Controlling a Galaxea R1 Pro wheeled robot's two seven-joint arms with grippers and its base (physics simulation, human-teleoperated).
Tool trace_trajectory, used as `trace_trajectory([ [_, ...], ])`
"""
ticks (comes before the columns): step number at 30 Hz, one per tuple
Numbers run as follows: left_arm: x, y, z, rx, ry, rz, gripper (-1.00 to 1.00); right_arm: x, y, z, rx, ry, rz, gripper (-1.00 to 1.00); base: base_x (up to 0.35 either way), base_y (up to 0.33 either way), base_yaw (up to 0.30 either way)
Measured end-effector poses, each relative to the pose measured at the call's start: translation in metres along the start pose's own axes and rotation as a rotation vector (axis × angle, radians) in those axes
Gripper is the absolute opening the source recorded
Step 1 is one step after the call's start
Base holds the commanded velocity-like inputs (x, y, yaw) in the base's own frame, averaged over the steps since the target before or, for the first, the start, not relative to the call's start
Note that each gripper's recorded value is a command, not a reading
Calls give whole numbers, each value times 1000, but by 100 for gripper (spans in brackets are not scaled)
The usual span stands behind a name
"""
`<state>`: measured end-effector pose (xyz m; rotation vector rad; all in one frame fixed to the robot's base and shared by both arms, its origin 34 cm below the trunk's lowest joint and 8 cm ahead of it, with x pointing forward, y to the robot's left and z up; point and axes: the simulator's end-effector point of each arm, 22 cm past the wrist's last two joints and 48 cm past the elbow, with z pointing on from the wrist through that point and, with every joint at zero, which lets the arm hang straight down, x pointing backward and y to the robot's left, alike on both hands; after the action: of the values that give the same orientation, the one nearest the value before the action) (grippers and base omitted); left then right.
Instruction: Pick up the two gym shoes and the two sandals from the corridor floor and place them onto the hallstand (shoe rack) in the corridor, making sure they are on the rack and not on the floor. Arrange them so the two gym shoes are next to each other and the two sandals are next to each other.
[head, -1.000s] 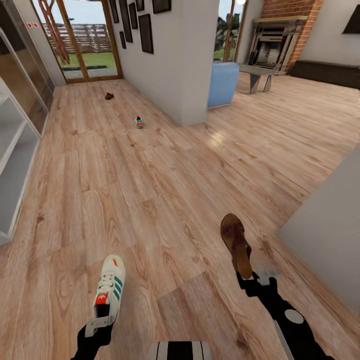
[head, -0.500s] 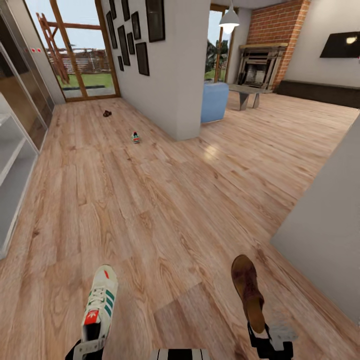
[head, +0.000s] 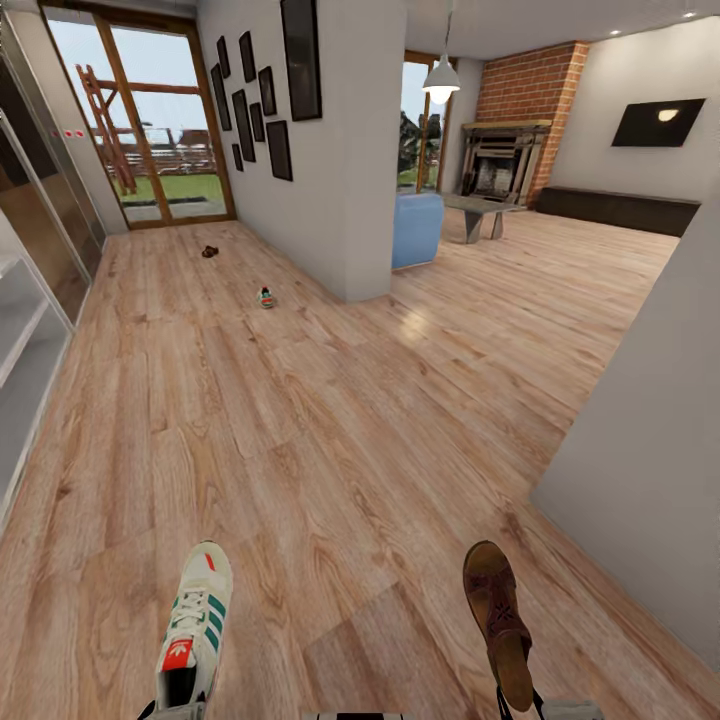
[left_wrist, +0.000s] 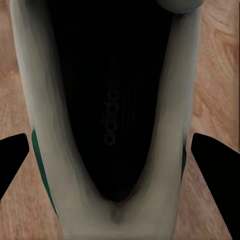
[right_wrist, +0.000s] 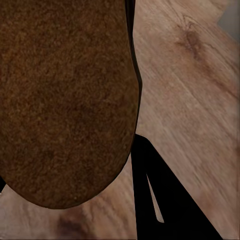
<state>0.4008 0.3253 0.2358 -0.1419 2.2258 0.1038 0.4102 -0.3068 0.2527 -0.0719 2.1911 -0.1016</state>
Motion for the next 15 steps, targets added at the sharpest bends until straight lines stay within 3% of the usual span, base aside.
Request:
trace_trajectory([
  [8, -18, 0, -7, -1, -2, -1, -100, -13, -1, -8, -2, 9, 2, -100, 0, 0, 3],
  [15, -19, -1, -7, 1, -4, -1, -100, -13, -1, -8, -1, 11, 2, -100, 0, 0, 228],
])
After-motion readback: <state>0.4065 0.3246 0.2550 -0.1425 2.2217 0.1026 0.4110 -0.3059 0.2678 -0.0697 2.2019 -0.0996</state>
